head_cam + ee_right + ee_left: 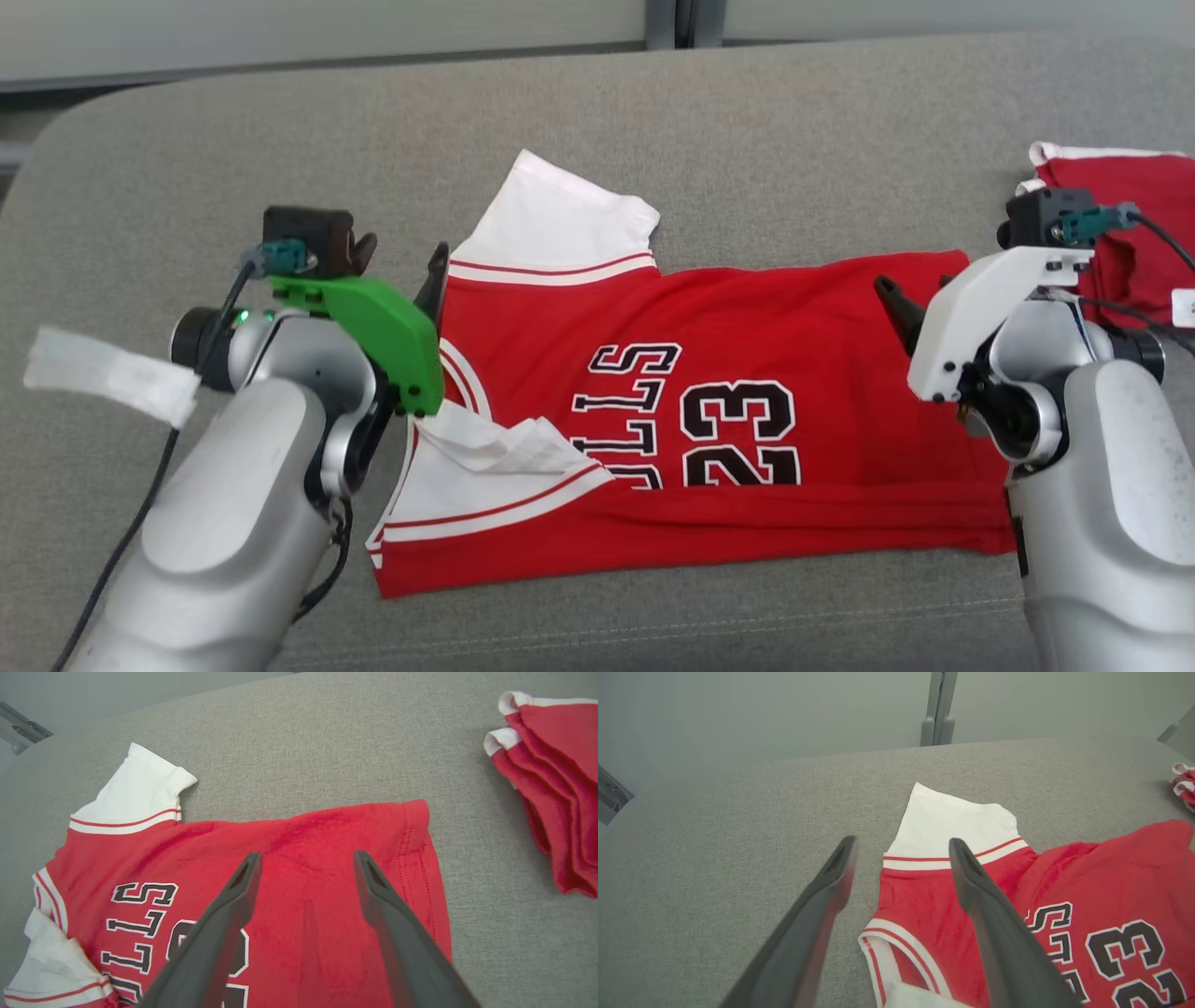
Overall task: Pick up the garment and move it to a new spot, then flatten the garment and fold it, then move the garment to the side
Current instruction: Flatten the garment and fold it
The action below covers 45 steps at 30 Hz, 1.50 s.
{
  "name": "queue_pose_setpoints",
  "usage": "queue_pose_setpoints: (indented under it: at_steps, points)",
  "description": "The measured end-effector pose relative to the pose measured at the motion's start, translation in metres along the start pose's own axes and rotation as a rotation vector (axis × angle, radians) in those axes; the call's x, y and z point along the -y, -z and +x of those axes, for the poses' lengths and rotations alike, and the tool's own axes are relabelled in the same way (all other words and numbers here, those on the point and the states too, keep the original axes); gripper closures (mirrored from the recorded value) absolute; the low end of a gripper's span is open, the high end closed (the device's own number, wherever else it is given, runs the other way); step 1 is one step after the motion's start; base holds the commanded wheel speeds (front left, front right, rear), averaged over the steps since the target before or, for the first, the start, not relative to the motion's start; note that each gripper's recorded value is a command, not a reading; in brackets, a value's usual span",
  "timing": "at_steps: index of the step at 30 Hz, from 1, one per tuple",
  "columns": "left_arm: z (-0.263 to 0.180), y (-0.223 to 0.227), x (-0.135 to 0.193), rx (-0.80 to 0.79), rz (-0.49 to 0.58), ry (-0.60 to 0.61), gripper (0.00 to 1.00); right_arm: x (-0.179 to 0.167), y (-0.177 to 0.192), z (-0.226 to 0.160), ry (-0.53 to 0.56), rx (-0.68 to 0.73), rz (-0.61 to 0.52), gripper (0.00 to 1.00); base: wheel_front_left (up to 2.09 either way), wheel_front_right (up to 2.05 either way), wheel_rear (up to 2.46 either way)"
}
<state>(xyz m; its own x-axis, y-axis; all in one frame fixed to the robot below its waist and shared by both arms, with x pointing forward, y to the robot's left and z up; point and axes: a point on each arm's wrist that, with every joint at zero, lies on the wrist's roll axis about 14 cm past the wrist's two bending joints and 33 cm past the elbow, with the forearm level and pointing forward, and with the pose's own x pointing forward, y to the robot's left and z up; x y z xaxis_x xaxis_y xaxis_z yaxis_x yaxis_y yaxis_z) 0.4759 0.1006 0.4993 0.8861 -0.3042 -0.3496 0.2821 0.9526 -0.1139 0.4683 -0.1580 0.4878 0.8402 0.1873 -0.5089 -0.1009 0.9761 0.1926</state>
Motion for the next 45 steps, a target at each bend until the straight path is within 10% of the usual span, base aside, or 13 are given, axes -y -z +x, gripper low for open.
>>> queue_pose_setpoints:
  at_steps: [45]
  points:
    - [0.178, 0.043, 0.005, -0.369, 0.249, 0.025, 0.00, 0.097, 0.014, 0.063, 0.253, -0.261, 0.018, 0.00, 0.00, 0.00, 0.00]
